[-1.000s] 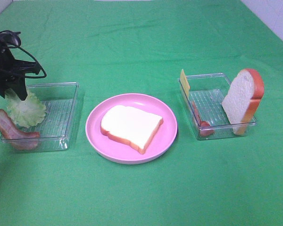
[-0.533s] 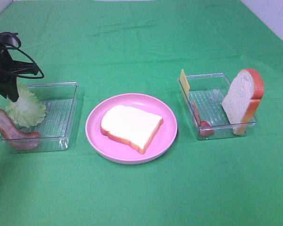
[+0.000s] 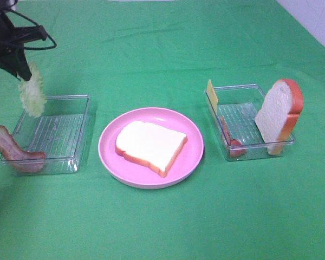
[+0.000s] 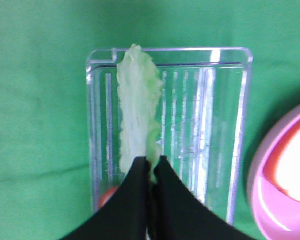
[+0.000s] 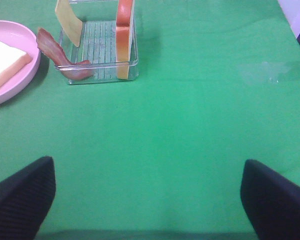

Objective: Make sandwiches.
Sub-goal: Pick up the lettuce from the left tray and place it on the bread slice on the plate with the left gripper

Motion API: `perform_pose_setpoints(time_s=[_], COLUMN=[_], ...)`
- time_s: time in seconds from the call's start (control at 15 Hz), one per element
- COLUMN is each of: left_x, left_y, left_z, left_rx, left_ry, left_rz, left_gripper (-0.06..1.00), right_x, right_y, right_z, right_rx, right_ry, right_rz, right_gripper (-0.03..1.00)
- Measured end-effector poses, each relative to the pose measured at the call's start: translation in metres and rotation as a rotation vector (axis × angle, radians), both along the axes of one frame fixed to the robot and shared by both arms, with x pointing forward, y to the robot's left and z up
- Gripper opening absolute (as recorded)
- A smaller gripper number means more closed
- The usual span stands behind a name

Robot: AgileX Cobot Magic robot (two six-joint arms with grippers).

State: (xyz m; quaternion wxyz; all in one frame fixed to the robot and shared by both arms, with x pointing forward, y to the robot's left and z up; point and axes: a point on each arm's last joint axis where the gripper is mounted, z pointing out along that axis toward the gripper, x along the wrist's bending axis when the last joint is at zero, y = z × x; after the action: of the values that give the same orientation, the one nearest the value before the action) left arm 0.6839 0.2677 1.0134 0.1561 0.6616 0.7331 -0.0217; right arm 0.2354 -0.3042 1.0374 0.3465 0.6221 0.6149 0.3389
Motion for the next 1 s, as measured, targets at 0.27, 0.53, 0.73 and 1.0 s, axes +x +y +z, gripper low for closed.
perform_pose_setpoints(time_s=[0.27, 0.53, 0.73, 1.0], left_x=[0.007, -0.009, -0.025, -0.042], left_y=[-0.048, -0.118, -0.171, -0.228], left_z=[0.047, 0.056, 0.045, 0.011], left_rx=[-0.035, -0.12, -0.18, -0.29], left_ry=[-0.153, -0.173, -0.15, -0.065], left_rz=[-0.102, -0.252, -0.404, -0.559], left_gripper=[0.0, 0.0, 0.0, 0.0], right_x=[0.0, 0.0, 0.0, 0.0], right_y=[0.0, 0.0, 0.0, 0.0], right_z=[0.0, 0.0, 0.0, 0.0], right_rx=[0.0, 0.0, 0.0, 0.0], right_ry=[0.0, 0.0, 0.0, 0.0], right_rz=[0.0, 0.0, 0.0, 0.0], right_gripper=[0.96, 0.96, 0.96, 0.96])
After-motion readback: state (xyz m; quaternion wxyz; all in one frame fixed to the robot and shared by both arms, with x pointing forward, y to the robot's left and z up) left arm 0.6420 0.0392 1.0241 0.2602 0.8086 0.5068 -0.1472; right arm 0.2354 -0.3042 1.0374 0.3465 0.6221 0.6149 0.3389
